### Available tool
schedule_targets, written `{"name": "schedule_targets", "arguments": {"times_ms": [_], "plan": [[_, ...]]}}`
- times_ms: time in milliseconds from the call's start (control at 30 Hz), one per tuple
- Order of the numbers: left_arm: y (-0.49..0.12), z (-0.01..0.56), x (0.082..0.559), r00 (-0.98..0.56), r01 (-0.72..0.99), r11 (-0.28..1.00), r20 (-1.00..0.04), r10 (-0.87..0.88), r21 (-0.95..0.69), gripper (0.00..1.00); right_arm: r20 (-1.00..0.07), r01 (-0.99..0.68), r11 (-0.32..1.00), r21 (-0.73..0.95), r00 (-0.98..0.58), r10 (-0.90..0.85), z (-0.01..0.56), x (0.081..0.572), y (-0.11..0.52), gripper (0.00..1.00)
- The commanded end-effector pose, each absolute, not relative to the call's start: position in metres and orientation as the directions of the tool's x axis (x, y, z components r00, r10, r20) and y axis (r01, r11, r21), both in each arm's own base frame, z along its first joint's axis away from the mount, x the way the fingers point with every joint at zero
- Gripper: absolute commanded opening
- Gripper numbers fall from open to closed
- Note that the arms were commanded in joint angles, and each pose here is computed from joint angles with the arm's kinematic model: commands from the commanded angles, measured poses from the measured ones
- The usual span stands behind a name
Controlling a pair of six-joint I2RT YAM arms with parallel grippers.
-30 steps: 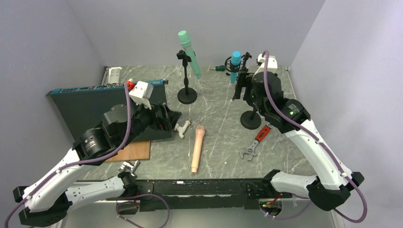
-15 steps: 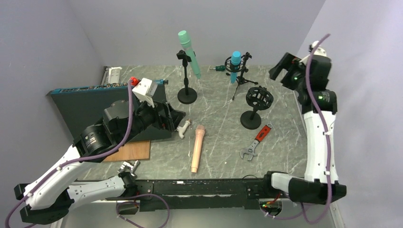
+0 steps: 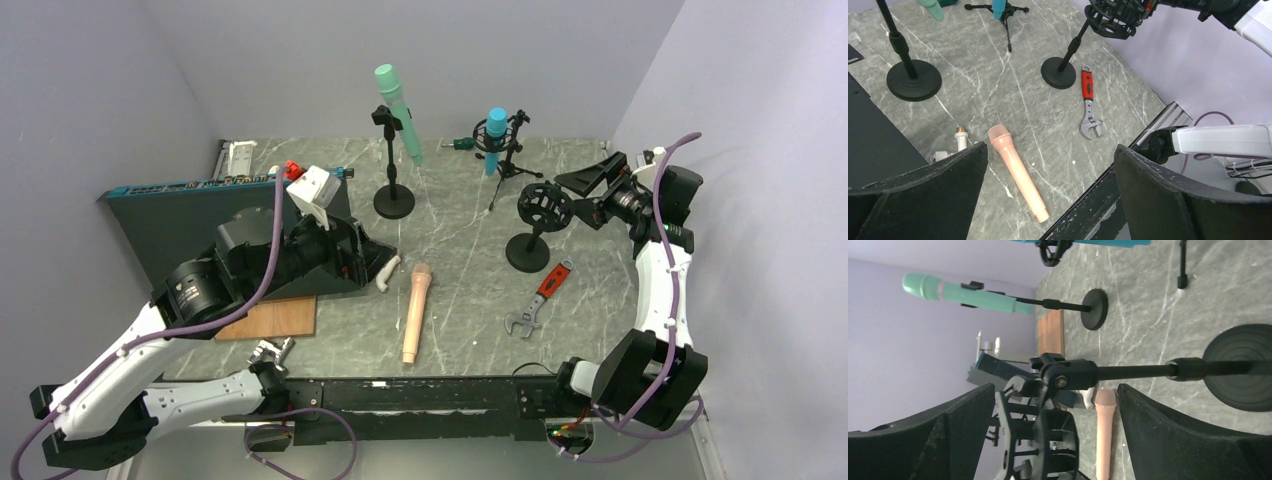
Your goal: Remove the microphone from the stand
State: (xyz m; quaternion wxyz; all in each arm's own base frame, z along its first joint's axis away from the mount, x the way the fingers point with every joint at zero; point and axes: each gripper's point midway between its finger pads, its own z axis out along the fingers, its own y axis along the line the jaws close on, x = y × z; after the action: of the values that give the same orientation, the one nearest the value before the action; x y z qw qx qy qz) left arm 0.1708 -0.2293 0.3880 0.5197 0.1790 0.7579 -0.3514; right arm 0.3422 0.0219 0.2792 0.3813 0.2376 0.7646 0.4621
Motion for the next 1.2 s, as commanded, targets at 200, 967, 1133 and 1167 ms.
{"name": "schedule_targets", "arguments": {"times_ms": [200, 967, 1133, 1167], "plan": [[-0.233, 0.397, 0.164, -0.384, 0.669, 0.648, -0.916, -0.118, -0.364, 0.99, -0.39, -0.101, 0.422, 0.901, -0.618, 0.683, 0.293, 0.349, 0.026, 0.77], [-0.236, 0.394, 0.164, -0.384, 0.677, 0.64, -0.916, -0.114, -0.364, 0.99, -0.3, 0.061, 0.451, 0.891, -0.666, 0.683, 0.221, 0.347, 0.02, 0.62], [-0.237, 0.392, 0.164, -0.389, 0.675, 0.641, -0.915, -0.112, -0.365, 0.99, -0.28, 0.17, 0.491, 0.854, -0.646, 0.71, 0.193, 0.342, 0.012, 0.63], [-0.237, 0.392, 0.164, -0.389, 0.677, 0.639, -0.915, -0.11, -0.365, 0.99, -0.271, 0.192, 0.492, 0.849, -0.642, 0.717, 0.187, 0.342, 0.01, 0.63]]}}
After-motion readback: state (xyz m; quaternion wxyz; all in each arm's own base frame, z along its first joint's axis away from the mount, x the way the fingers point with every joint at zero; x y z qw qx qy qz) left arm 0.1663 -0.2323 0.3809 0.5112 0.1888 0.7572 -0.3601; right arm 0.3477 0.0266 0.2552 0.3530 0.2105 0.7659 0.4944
